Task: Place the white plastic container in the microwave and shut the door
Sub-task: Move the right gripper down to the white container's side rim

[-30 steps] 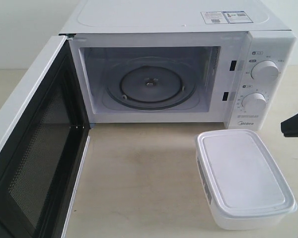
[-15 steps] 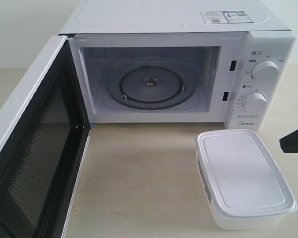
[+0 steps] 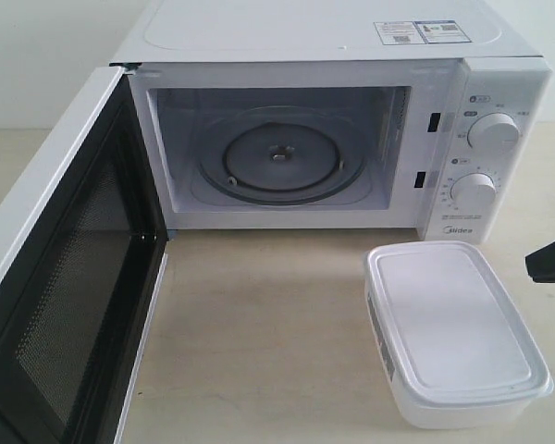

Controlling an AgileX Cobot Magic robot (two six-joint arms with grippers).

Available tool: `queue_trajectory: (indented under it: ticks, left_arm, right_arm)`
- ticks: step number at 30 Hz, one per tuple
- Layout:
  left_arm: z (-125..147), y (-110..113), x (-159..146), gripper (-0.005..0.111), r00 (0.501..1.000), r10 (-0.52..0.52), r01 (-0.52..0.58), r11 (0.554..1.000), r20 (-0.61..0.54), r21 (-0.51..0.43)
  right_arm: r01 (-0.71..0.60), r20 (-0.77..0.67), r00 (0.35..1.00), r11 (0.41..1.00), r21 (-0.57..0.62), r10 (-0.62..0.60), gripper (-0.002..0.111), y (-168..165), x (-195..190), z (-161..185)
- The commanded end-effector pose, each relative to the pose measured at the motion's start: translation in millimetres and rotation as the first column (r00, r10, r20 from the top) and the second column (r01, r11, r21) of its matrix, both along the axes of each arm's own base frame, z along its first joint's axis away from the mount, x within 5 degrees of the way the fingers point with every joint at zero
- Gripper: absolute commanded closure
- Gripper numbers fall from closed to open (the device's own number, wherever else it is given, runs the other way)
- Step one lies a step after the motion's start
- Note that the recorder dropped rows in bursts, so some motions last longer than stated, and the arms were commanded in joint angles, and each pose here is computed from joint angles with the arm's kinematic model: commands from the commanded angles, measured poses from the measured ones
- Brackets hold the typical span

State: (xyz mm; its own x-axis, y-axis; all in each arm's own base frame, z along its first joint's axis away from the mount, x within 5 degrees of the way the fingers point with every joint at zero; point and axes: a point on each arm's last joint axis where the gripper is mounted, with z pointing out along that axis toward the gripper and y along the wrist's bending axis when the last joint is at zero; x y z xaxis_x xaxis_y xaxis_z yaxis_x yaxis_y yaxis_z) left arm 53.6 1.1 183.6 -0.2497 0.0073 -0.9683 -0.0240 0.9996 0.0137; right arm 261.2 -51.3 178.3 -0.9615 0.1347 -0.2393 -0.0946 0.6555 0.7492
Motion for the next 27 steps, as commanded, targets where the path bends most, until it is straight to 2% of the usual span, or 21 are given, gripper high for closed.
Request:
queue_trajectory:
  ticks: [1, 2, 4, 8, 11, 14, 23, 27]
  left_arm:
    - [-1, 0, 0, 0.102, 1.0, -0.001, 0.001, 1.0, 0.002, 0.001]
    - [-1, 0, 0, 0.102, 1.0, -0.001, 0.001, 1.0, 0.002, 0.001]
    - [-1, 0, 0, 0.102, 1.0, -0.001, 0.001, 1.0, 0.002, 0.001]
    - [-1, 0, 0, 0.102, 1.0, -0.001, 0.001, 1.0, 0.002, 0.001]
    - [-1, 0, 0, 0.102, 1.0, -0.001, 0.001, 1.0, 0.002, 0.001]
    - [-1, 0, 0, 0.102, 1.0, -0.001, 0.001, 1.0, 0.002, 0.001]
    - [-1, 0, 0, 0.102, 1.0, -0.001, 0.001, 1.0, 0.002, 0.001]
    - [-1, 0, 0, 0.102, 1.0, -0.001, 0.001, 1.0, 0.002, 0.001]
  right_arm:
    - [0.014, 0.021, 1.0, 0.999, -0.03, -0.013, 0.081, -3, 1, -2]
    - [0.013, 0.022, 1.0, 0.999, -0.031, -0.012, 0.07, -3, 1, -2]
    - [0.01, -0.001, 1.0, 1.0, -0.026, -0.01, 0.058, -1, 3, -8]
    - [-0.052, -0.06, 0.997, 0.999, -0.004, 0.052, 0.058, 11, 9, -32]
    - [-0.043, -0.073, 0.997, 0.998, -0.051, 0.04, 0.058, 9, 12, -43]
    - [-0.033, -0.067, 0.997, 0.997, -0.074, 0.028, 0.058, 7, 13, -45]
    - [-0.027, -0.111, 0.993, 0.999, 0.02, 0.029, 0.058, 12, 14, -55]
    - [-0.026, -0.109, 0.994, 0.999, 0.024, 0.029, 0.058, 12, 14, -55]
